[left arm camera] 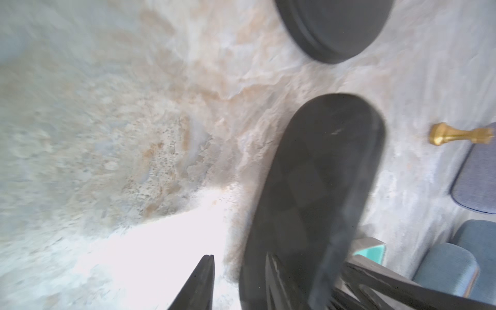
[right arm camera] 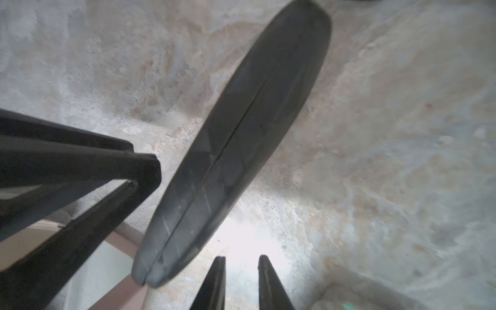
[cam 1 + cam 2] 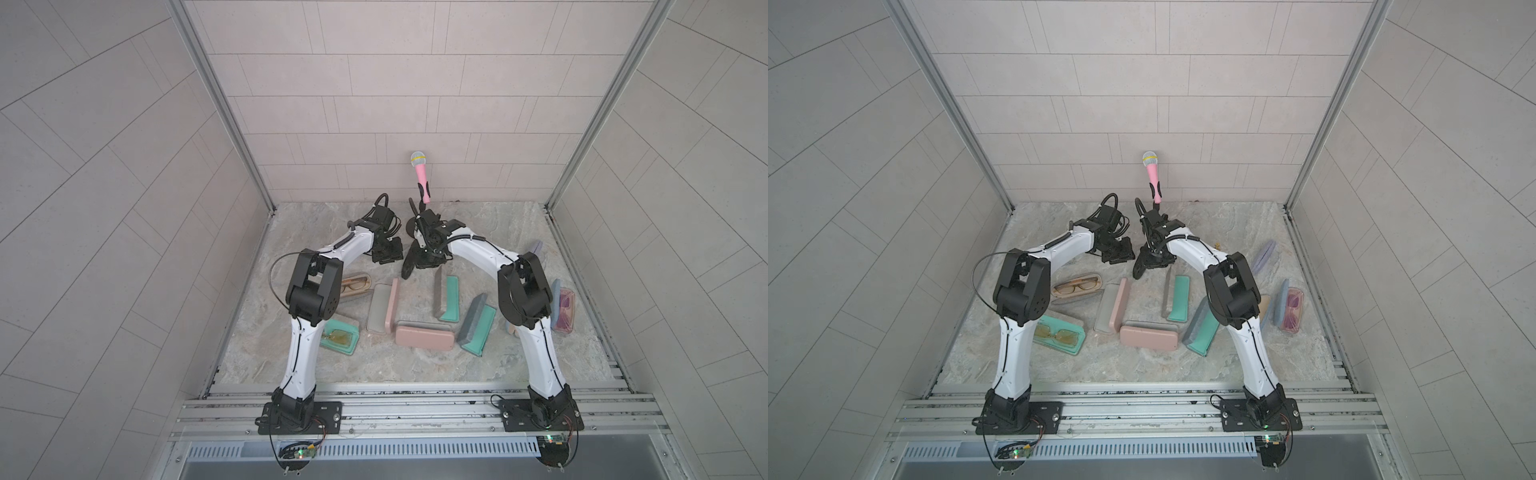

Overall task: Close the glasses case
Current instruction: Close the glasses case at the center of the board, then pick up the glasses case at the center of the board.

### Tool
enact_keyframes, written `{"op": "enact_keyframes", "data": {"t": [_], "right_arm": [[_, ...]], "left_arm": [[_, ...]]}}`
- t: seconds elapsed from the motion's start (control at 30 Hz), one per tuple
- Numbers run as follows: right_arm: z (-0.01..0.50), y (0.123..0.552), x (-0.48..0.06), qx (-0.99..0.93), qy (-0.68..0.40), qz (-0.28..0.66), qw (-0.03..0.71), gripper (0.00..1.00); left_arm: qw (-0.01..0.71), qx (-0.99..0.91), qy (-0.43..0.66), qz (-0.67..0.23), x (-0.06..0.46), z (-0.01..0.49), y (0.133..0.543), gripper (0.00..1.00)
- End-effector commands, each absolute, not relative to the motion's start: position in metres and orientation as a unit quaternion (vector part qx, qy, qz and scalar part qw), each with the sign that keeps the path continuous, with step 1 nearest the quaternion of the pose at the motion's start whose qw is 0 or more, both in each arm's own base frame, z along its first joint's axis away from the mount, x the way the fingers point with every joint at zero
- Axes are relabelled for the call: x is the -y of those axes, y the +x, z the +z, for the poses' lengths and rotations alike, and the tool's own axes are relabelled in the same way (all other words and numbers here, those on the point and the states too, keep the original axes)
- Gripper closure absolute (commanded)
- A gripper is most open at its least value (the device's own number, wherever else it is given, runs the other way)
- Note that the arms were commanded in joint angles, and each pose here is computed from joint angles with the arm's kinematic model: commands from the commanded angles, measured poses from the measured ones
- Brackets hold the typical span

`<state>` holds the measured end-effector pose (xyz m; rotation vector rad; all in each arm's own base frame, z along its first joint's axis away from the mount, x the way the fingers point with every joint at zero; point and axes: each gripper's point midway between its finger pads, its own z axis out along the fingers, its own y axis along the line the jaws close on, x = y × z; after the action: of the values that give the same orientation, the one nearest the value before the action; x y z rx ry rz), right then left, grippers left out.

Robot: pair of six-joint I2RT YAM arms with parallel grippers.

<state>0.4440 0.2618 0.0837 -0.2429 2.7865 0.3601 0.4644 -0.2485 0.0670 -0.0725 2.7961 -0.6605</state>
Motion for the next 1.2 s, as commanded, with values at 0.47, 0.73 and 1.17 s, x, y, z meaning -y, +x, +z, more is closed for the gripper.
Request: {"op": "enact_keyframes", "data": {"t": [0.47,0.73,1.17], "right_arm": [[0.176,0.412,-0.204,-0.955,-0.040,0.108,0.275,0.42],[0.153,0.393,-0.192,-0.962,-0.034,0.103,0.251,0.41],[0.138,0.387,-0.185,-0.965,-0.024,0.108,0.238,0.40]], "left_arm": [[0.148,-0.967,0.051,-0.202,0.263,0.106,0.455,0.17],[0.142,-0.969,0.102,-0.174,0.286,0.100,0.452,0.12],[0.110,-0.979,0.104,-0.134,0.288,0.062,0.458,0.19]]}}
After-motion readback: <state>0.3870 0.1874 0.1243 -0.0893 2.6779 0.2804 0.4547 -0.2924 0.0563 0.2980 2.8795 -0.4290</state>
